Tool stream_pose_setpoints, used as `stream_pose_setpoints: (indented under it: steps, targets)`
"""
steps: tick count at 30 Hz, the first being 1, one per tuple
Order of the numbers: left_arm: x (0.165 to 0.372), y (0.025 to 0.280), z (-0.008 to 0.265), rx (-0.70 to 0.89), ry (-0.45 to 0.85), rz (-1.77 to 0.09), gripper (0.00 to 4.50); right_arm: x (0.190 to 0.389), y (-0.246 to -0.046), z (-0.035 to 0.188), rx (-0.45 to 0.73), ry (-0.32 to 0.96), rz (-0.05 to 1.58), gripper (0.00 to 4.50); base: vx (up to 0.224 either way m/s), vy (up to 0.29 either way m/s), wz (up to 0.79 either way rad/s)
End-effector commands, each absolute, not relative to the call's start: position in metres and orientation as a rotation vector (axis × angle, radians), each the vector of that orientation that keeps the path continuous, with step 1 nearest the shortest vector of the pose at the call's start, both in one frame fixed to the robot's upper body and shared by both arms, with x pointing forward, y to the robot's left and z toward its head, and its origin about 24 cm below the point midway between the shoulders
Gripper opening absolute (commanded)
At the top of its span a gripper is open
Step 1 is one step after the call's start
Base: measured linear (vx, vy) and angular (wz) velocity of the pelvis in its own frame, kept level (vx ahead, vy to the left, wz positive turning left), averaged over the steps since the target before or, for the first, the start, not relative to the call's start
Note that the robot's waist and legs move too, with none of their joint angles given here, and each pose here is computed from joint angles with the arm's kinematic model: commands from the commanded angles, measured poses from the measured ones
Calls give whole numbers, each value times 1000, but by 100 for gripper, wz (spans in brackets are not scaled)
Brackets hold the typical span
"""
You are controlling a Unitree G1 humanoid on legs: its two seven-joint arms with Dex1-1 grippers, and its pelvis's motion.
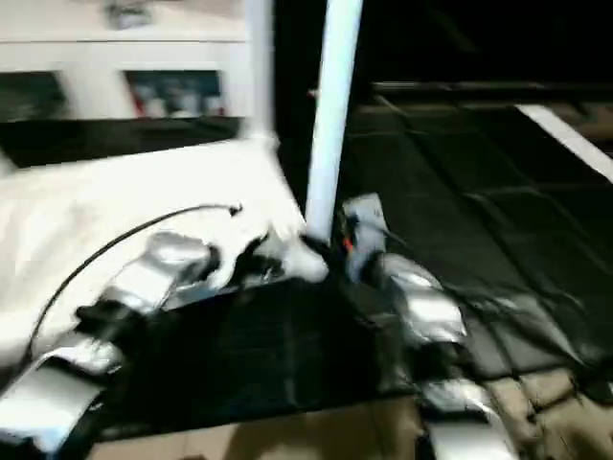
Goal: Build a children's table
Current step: Rotate leg to tighten
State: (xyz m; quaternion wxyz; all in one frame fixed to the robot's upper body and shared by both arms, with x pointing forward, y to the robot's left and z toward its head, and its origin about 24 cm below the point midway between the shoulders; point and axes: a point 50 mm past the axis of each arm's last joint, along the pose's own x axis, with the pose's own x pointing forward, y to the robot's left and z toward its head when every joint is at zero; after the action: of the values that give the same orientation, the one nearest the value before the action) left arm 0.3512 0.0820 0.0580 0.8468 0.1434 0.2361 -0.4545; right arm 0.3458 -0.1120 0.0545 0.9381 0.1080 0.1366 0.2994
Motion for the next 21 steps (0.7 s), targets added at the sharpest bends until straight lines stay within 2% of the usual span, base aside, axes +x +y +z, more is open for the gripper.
stream_pose_setpoints:
  steps: [1, 3, 6, 7, 9, 16, 18, 21]
  targets:
    - [361, 53, 87, 253, 357, -924, 0, 333, -48, 43, 318, 403, 762, 204, 0, 0, 0]
    - [363, 52, 90, 259, 352, -887, 0, 339, -37, 47, 302, 399, 719, 204, 0, 0, 0]
    - [362, 54, 89, 308, 346, -900, 0, 339, -37, 49, 281, 383, 734, 204, 0, 0, 0]
    - [362, 54, 89, 310, 346, -900, 0, 340, -37, 48, 281, 384, 733, 237, 0, 0, 0]
    - [361, 59, 86, 337, 348, -909, 0, 338, -48, 44, 277, 389, 721, 269, 0, 0, 0]
    - [356, 73, 80, 380, 358, -974, 0, 333, -83, 37, 192, 363, 732, 325, 0, 0, 0]
    - [353, 82, 76, 408, 372, -1021, 0, 327, -106, 35, 111, 344, 799, 357, 0, 0, 0]
    - [352, 89, 75, 448, 373, -1058, 0, 321, -123, 35, 73, 346, 843, 369, 0, 0, 0]
